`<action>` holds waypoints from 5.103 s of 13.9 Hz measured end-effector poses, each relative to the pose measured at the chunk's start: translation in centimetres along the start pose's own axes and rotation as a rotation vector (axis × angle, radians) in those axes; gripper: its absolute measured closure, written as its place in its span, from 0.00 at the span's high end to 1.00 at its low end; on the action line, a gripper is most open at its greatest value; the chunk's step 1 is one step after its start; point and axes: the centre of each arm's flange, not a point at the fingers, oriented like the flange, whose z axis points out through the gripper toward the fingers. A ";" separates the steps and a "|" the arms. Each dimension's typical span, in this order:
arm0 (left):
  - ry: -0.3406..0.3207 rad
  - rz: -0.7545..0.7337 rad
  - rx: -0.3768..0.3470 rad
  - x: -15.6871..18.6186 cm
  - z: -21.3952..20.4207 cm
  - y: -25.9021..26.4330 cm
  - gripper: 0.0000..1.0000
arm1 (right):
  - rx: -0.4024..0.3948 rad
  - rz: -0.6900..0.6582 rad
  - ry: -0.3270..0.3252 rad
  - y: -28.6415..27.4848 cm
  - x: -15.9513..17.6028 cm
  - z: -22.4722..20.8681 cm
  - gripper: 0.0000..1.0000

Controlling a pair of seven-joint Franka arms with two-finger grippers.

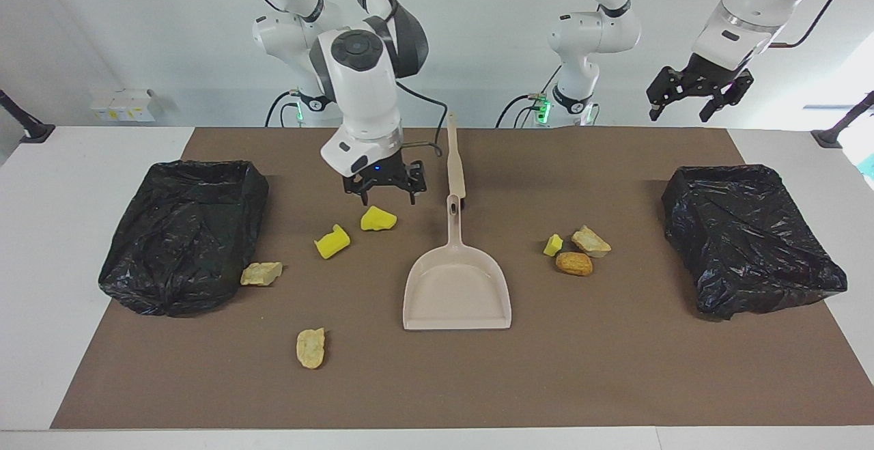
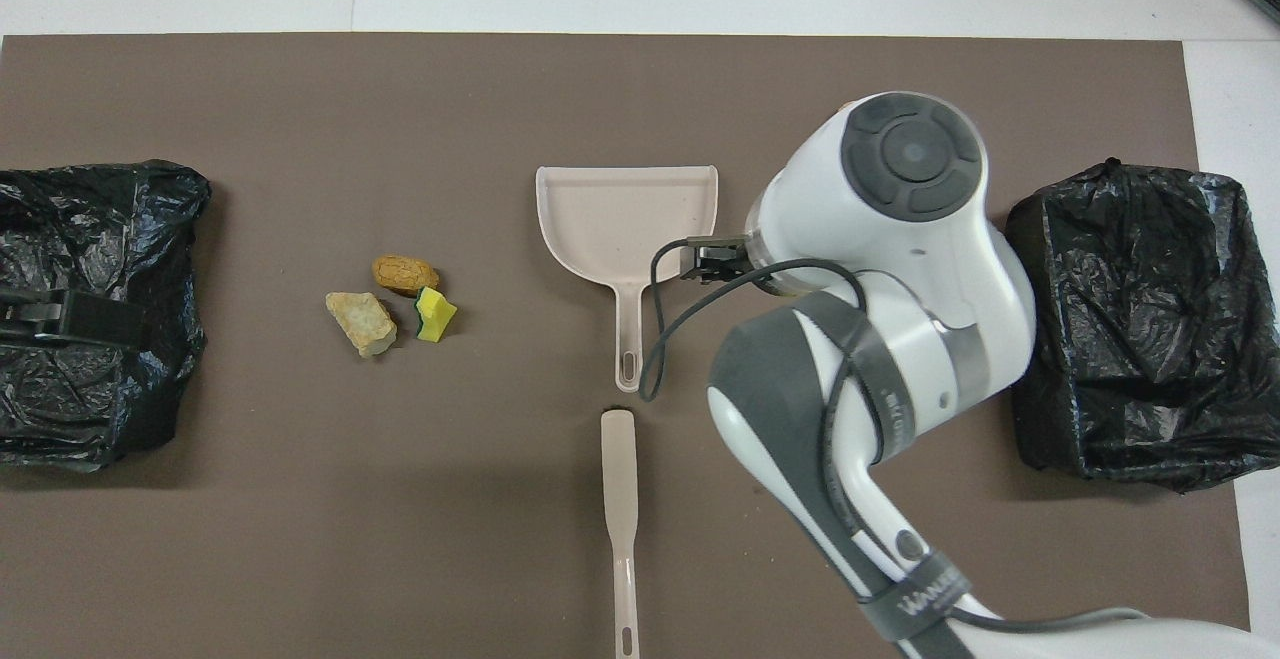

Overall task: Sweep and dump trash in bin
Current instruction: 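Reach the right gripper to the dustpan handle and grasp it, then drag the dustpan with the right gripper while the left gripper grasps the brush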

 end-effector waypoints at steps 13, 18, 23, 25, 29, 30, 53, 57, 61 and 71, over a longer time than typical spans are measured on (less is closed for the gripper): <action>0.014 0.001 0.000 0.2 0.0 0.0 1.00 | 0.018 0.016 0.005 -8.5 -4.4 10.0 0.93; 0.015 0.001 0.000 0.2 -0.1 0.1 1.00 | -0.001 -0.001 -0.021 -9.0 -5.9 12.9 0.64; 0.014 0.001 0.000 0.2 0.0 0.1 1.00 | -0.007 -0.009 -0.022 -9.1 -6.2 13.1 0.32; 0.007 0.003 0.001 0.0 0.3 0.2 1.00 | -0.004 -0.023 -0.011 -9.8 -6.4 12.5 0.32; -0.027 0.025 0.005 -1.2 1.8 1.3 1.00 | 0.019 -0.006 0.027 -9.0 -4.7 10.0 0.32; -0.037 0.038 0.006 -1.6 2.2 2.0 1.00 | 0.022 -0.013 0.036 -8.2 -4.1 8.9 0.32; -0.029 0.089 0.018 -18.8 31.4 38.1 1.00 | -0.033 -1.550 -0.243 15.5 2.9 4.9 0.32; -0.044 0.113 0.041 -21.9 32.9 39.2 1.00 | -0.087 -1.625 -0.271 13.0 1.5 5.7 0.32; -0.046 0.121 0.046 -23.0 33.1 39.8 1.00 | -0.092 -1.622 -0.271 13.6 1.2 6.0 0.32; -0.076 0.128 0.071 -21.5 30.8 38.7 0.26 | -0.093 -1.621 -0.271 13.7 0.7 6.2 0.32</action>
